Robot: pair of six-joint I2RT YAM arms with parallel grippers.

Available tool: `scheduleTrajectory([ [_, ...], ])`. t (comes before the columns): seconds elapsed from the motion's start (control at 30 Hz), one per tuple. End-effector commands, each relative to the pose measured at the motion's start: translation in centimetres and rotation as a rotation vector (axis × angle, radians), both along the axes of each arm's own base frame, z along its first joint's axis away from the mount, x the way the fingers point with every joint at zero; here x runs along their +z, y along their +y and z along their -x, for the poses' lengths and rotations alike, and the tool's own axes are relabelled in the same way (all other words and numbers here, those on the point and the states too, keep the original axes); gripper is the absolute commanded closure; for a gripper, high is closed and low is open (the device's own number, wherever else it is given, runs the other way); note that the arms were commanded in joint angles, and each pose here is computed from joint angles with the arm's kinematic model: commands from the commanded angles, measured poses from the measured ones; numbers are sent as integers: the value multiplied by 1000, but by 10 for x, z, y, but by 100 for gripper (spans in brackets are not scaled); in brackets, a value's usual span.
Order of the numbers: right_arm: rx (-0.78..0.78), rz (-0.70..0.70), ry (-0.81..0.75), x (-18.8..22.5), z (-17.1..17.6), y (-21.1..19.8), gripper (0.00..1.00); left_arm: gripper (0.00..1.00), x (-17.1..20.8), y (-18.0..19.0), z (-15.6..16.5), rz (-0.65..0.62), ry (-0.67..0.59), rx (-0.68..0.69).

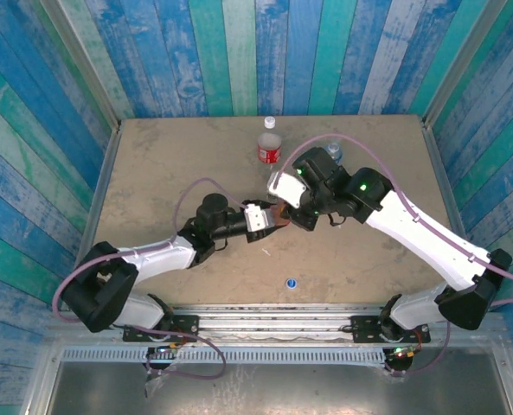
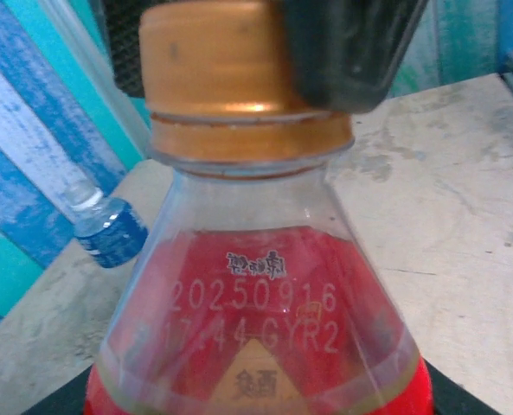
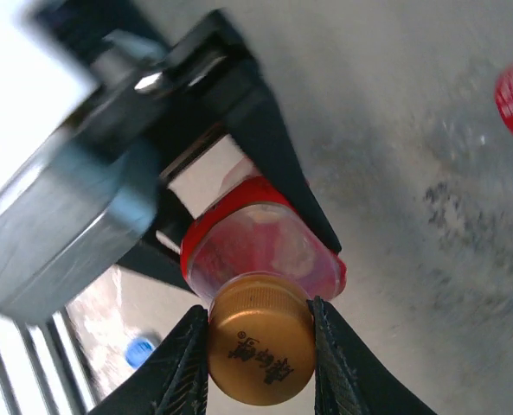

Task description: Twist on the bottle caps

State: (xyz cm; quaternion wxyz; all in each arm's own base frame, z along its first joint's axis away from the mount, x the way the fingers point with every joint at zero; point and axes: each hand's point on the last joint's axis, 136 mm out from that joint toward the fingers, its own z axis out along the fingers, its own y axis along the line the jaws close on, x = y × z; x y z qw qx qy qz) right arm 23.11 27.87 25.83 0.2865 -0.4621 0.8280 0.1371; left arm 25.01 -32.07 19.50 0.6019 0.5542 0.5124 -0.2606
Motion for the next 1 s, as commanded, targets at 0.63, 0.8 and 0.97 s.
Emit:
scheduleTrajectory([
  [0.63, 591, 94, -298, 19, 47, -13, 49, 46, 15, 0, 16, 31, -24, -74],
  [0.8, 649, 196, -389, 21, 26, -6, 55, 45, 14, 6, 20, 35, -28, -87],
  [0.97, 703, 251, -377, 11, 20, 0, 57, 45, 14, 6, 21, 27, -27, -95],
])
